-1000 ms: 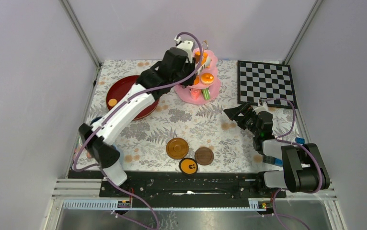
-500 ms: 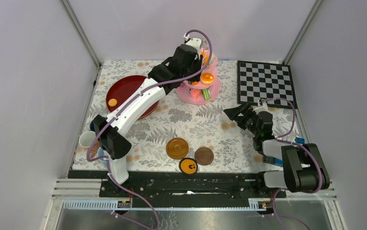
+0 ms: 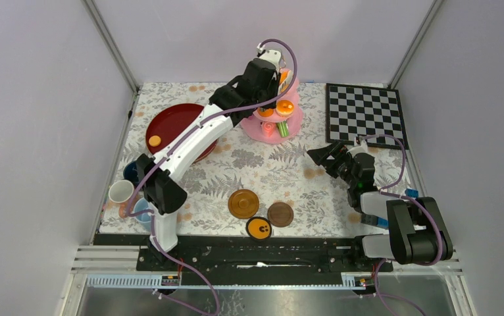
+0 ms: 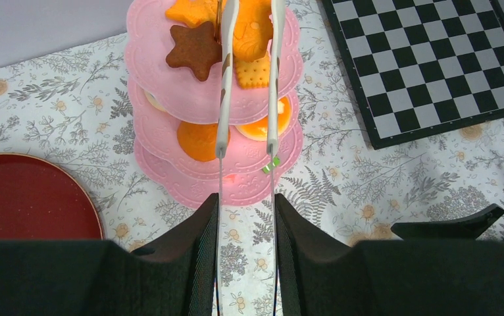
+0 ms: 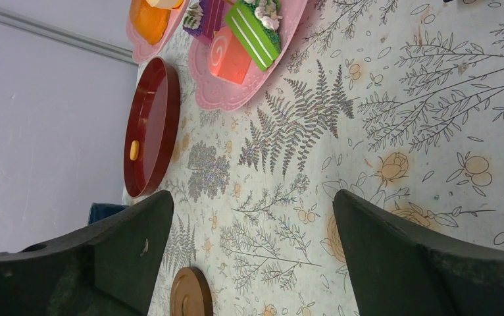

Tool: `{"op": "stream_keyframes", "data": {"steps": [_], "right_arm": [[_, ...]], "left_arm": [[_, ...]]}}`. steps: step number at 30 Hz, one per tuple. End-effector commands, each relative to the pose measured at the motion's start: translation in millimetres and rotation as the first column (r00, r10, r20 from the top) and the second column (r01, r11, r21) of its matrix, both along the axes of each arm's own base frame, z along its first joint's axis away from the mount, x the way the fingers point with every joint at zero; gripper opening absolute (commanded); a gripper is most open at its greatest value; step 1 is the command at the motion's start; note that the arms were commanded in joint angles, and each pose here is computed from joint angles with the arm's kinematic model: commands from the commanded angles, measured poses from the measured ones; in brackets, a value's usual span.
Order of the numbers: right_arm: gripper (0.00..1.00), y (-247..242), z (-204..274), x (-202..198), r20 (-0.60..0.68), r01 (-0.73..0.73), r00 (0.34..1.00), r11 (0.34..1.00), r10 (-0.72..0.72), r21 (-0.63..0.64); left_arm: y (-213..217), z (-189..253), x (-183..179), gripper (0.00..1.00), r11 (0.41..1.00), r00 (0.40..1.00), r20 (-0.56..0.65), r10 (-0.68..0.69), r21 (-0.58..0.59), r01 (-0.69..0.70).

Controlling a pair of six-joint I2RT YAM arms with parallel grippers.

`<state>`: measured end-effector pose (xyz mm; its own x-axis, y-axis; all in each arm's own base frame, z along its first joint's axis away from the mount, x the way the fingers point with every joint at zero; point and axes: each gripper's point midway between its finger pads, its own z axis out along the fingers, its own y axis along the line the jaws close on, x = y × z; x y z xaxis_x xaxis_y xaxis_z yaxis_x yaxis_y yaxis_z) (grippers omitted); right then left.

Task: Serve the afternoon tea
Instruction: Place the desert on the desert table.

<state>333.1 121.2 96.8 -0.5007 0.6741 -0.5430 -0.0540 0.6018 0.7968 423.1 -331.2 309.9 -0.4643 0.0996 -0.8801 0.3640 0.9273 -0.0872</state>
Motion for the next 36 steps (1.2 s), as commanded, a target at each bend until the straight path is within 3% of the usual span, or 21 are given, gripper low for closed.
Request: {"op": "stream_keyframes", "data": {"steps": [1,20,30,36], "right_arm": [[0.98,-1,12,5,0.052,0.003,0.999,1.000,-0.004,0.006],[0.98,0,12,6,0.054,0.001,0.999,1.000,-0.002,0.008],[0.98,0,12,6,0.052,-0.001,0.999,1.000,0.001,0.010],[0.98,1,12,6,0.052,-0.003,0.999,1.000,0.002,0.013]], "left_arm": [[0,29,9,0.31,0.999,0.996,0.085,0.021,-0.026,-0.018],[0,32,6,0.39,1.000,0.997,0.082,0.007,-0.031,-0.005],[1,67,-9,0.39,0.993,0.993,0.113,-0.018,-0.117,0.032],[25,96,-35,0.39,0.989,0.989,0.145,-0.006,-0.144,0.027]]}}
